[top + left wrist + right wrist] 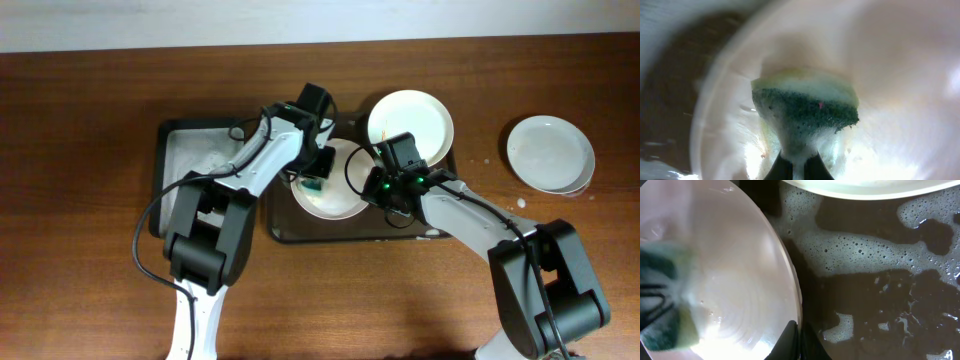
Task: Clean dirty plates on tray and stack at the side
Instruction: 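Keep scrubbing the plate held by the right gripper with the sponge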
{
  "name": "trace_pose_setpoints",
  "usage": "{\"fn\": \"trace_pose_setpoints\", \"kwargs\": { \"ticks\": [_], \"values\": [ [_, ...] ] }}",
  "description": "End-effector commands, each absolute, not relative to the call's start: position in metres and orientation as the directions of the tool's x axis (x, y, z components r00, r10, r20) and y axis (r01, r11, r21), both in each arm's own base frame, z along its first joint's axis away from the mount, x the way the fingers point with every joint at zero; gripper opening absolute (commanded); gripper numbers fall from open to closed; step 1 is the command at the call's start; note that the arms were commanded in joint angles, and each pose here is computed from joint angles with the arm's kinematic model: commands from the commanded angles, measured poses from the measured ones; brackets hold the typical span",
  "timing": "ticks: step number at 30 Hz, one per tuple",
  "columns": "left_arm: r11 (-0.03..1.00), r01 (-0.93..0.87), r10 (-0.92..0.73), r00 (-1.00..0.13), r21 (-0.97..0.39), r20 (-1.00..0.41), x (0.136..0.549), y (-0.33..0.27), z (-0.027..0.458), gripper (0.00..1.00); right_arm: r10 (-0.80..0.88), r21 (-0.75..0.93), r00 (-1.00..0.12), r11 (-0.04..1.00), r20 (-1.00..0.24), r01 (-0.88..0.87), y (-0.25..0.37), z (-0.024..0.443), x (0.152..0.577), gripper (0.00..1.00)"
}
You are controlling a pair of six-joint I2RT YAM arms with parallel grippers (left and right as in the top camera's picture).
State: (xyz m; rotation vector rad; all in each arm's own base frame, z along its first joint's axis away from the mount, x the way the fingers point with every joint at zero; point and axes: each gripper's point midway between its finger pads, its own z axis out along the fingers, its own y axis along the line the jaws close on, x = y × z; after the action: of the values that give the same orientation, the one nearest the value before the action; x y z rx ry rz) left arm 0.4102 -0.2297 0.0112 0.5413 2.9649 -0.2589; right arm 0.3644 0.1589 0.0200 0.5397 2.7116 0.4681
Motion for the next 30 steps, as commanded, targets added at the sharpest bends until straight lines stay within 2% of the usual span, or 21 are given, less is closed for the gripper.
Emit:
{"fn": "trace_pose_setpoints", "kwargs": {
  "ticks": [1,9,16,18,21,23,28,30],
  "values": [
    [0.809,0.562,0.558,-0.826,-0.172,-0.077,0.376,-0.236,-0.002,0.01,0.403,0.388,-0.875,0.877,-0.268,0.284,0.165,0.024,0.367,0.04],
    [0.587,0.793,0.791,-0.605,-0.162,-0.098,0.368,-0.233,-0.002,0.0,0.403,0.388,-0.875,0.877,-0.268,0.284,0.165,0.024,0.367,0.04],
    [0.587,0.792,0.81,-0.576,0.171,-0.11,0.422,-0.204,-0.01,0.0,0.402,0.388,-0.876,0.877,-0.267,0.285,0.165,0.024,0.367,0.04],
    [0.64,0.728,0.767,-0.626,0.244,-0.141,0.436,-0.199,-0.011,0.0,0.402,0.388,-0.876,0.877,-0.267,0.285,0.165,0.024,0.367,0.04],
    [0.767,0.543,0.627,-0.748,0.342,-0.218,0.456,-0.184,-0.009,0.0,0.402,0.388,-0.876,0.877,-0.267,0.285,0.165,0.024,0.367,0.04],
    [0.827,0.431,0.534,-0.804,0.362,-0.261,0.461,-0.178,-0.006,0.0,0.402,0.386,-0.876,0.877,-0.265,0.286,0.165,0.023,0.366,0.04],
    [0.94,0.205,0.293,-0.894,0.272,-0.338,0.458,-0.178,-0.007,0.0,0.402,0.386,-0.876,0.877,-0.265,0.286,0.165,0.023,0.366,0.04],
    [0.95,0.259,0.302,-0.908,0.176,-0.29,0.444,-0.192,-0.015,0.0,0.402,0.386,-0.876,0.877,-0.265,0.286,0.165,0.023,0.366,0.04]
  ]
}}
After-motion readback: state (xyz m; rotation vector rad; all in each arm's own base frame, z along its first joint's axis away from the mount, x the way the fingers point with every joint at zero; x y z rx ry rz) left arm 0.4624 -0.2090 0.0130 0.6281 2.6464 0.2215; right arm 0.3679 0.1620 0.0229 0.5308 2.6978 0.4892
